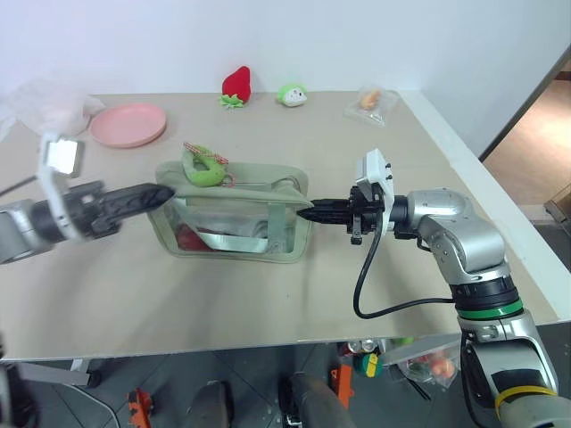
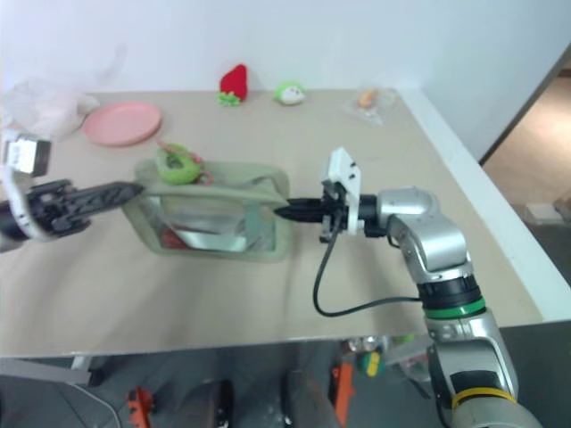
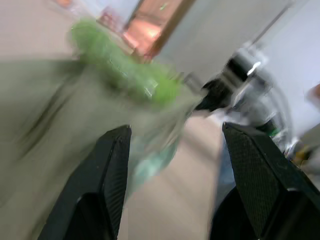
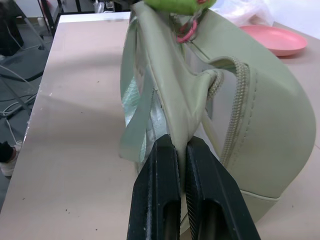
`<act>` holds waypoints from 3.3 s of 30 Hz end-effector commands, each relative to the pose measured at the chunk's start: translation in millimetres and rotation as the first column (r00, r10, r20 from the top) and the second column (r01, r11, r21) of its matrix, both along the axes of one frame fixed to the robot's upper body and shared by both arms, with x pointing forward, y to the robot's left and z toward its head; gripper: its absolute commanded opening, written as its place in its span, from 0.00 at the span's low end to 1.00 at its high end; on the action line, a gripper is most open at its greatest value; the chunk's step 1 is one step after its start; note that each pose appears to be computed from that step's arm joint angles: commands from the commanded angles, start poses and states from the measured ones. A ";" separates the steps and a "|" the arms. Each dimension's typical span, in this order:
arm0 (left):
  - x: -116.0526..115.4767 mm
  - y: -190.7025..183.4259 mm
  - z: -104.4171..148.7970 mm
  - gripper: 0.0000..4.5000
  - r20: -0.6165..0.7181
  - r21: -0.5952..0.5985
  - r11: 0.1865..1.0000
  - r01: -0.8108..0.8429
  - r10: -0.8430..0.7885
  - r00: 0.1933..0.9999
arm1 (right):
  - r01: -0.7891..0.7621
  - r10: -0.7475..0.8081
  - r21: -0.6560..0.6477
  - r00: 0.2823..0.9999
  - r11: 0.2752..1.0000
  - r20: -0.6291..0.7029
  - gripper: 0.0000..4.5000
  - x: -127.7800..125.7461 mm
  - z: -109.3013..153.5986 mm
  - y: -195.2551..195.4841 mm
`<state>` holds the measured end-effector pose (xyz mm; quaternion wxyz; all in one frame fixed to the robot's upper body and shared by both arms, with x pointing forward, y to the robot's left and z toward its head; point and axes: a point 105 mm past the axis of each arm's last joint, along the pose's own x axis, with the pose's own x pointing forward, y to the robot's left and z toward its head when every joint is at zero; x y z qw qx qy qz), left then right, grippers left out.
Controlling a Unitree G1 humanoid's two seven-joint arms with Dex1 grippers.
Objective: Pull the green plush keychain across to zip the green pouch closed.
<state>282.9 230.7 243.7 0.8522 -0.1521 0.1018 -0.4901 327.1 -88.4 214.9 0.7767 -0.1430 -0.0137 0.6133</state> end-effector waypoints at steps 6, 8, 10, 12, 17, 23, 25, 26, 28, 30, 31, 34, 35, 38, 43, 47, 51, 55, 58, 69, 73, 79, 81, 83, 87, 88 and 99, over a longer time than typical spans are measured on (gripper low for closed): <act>15.6 38.8 11.5 0.67 0.178 0.126 0.977 -0.169 0.145 0.973 | -0.042 0.041 0.014 0.997 0.999 0.063 0.00 0.0 16.7 5.8; 18.9 46.5 3.1 0.67 0.179 0.151 0.968 -0.201 0.173 0.968 | -0.046 0.045 0.012 0.997 0.999 0.064 0.00 0.3 16.6 6.4; 20.5 48.1 -9.6 0.67 0.154 0.182 0.962 -0.205 0.178 0.972 | -0.049 0.048 0.010 0.997 0.999 0.064 0.00 0.2 16.5 6.5; 22.1 45.1 -22.5 0.67 0.133 0.197 0.961 -0.196 0.172 0.976 | -0.050 0.049 0.009 0.997 0.999 0.064 0.00 0.1 16.8 6.2; 23.0 23.5 -32.0 0.67 0.123 0.172 0.978 -0.119 0.099 0.988 | -0.048 0.048 0.006 0.997 0.999 0.064 0.00 -0.3 17.4 5.1; 24.8 5.2 -25.6 0.67 0.141 0.143 0.988 -0.065 0.044 0.989 | -0.046 0.046 0.005 0.997 0.999 0.063 0.00 -1.3 17.0 4.9; 29.5 1.1 -26.9 0.55 0.149 0.130 0.990 -0.059 0.040 0.988 | -0.041 0.041 0.004 0.997 0.999 0.060 0.00 -1.1 16.0 4.4; 31.8 0.3 -27.2 0.48 0.153 0.123 0.990 -0.066 0.047 0.987 | -0.040 0.040 0.005 0.997 0.999 0.058 0.00 -1.1 15.5 4.2; 32.6 -2.0 -25.4 0.33 0.157 0.101 0.993 -0.060 0.043 0.987 | -0.040 0.039 0.007 0.998 0.999 0.056 0.00 -1.7 15.0 4.1; 31.3 -6.1 -25.1 0.18 0.161 0.101 0.994 -0.044 0.028 0.987 | -0.036 0.036 0.009 0.998 0.999 0.052 0.00 -2.0 14.1 3.9; 30.5 -9.0 -26.9 0.11 0.158 0.108 0.994 -0.036 0.018 0.987 | -0.034 0.033 0.010 0.998 0.999 0.049 0.00 -2.2 13.6 3.3; 33.9 -12.1 -32.5 0.01 0.165 0.140 0.988 -0.062 0.039 0.985 | -0.026 0.026 0.016 0.999 1.000 0.044 0.00 -2.7 13.0 1.9; 35.0 -11.7 -32.5 0.01 0.168 0.137 0.988 -0.072 0.049 0.985 | -0.023 0.023 0.020 0.999 1.000 0.042 0.00 -2.8 13.1 1.5; 33.5 -12.7 -34.1 0.00 0.160 0.133 0.989 -0.065 0.043 0.986 | 0.007 -0.007 0.072 1.000 0.997 0.000 0.08 -0.3 17.7 -1.7; 30.3 -15.4 -40.1 0.00 0.157 0.163 0.985 -0.051 0.025 0.987 | 0.031 -0.028 0.082 0.999 0.996 -0.031 0.47 -4.3 20.1 -8.4; 27.7 -17.6 -41.6 0.00 0.158 0.170 0.985 -0.037 0.010 0.987 | 0.088 -0.086 0.108 0.996 0.990 -0.022 0.77 -10.2 31.0 -30.8; 24.9 -18.6 -44.8 0.00 0.159 0.185 0.982 -0.023 -0.007 0.987 | 0.043 -0.060 0.247 0.996 0.968 0.062 0.94 -22.4 87.1 -43.0; 24.8 -20.3 -47.1 0.00 0.156 0.186 0.982 -0.015 -0.015 0.988 | -0.041 0.022 0.259 0.997 0.965 0.078 0.94 -23.3 102.9 -18.5; 24.0 -24.9 -49.0 0.00 0.154 0.188 0.982 0.008 -0.038 0.987 | -0.070 0.060 0.180 0.996 0.981 0.064 0.94 -10.3 91.9 9.7; 15.6 -36.3 -55.9 0.00 0.134 0.153 0.988 0.034 -0.055 0.989 | -0.203 0.198 0.073 0.978 0.976 0.066 0.94 26.6 88.2 85.3; 12.0 -40.0 -59.0 0.00 0.128 0.145 0.989 0.033 -0.052 0.990 | -0.259 0.256 0.047 0.964 0.965 0.065 0.94 25.0 84.2 105.8; 11.6 -40.8 -57.7 0.00 0.128 0.127 0.992 0.015 -0.031 0.991 | -0.307 0.306 0.011 0.951 0.952 0.034 0.94 20.6 68.9 114.9; 11.4 -40.1 -57.4 0.00 0.128 0.124 0.992 0.009 -0.025 0.991 | -0.317 0.317 0.007 0.948 0.948 0.019 0.94 18.7 64.3 115.8; 11.8 -39.7 -57.2 0.00 0.126 0.121 0.993 0.004 -0.020 0.992 | -0.321 0.321 -0.004 0.947 0.947 0.011 0.94 18.2 59.0 117.0; 12.8 -40.4 -55.8 0.00 0.130 0.119 0.993 0.001 -0.017 0.991 | -0.324 0.324 0.012 0.946 0.946 0.000 0.69 17.6 56.3 117.0; 13.0 -40.7 -55.5 0.00 0.131 0.119 0.993 0.001 -0.017 0.991 | -0.327 0.327 0.016 0.945 0.945 -0.002 0.61 17.0 55.9 116.7; 13.6 -41.8 -54.7 0.00 0.136 0.117 0.993 -0.002 -0.014 0.991 | -0.326 0.326 0.017 0.945 0.945 -0.017 0.00 16.7 49.6 112.1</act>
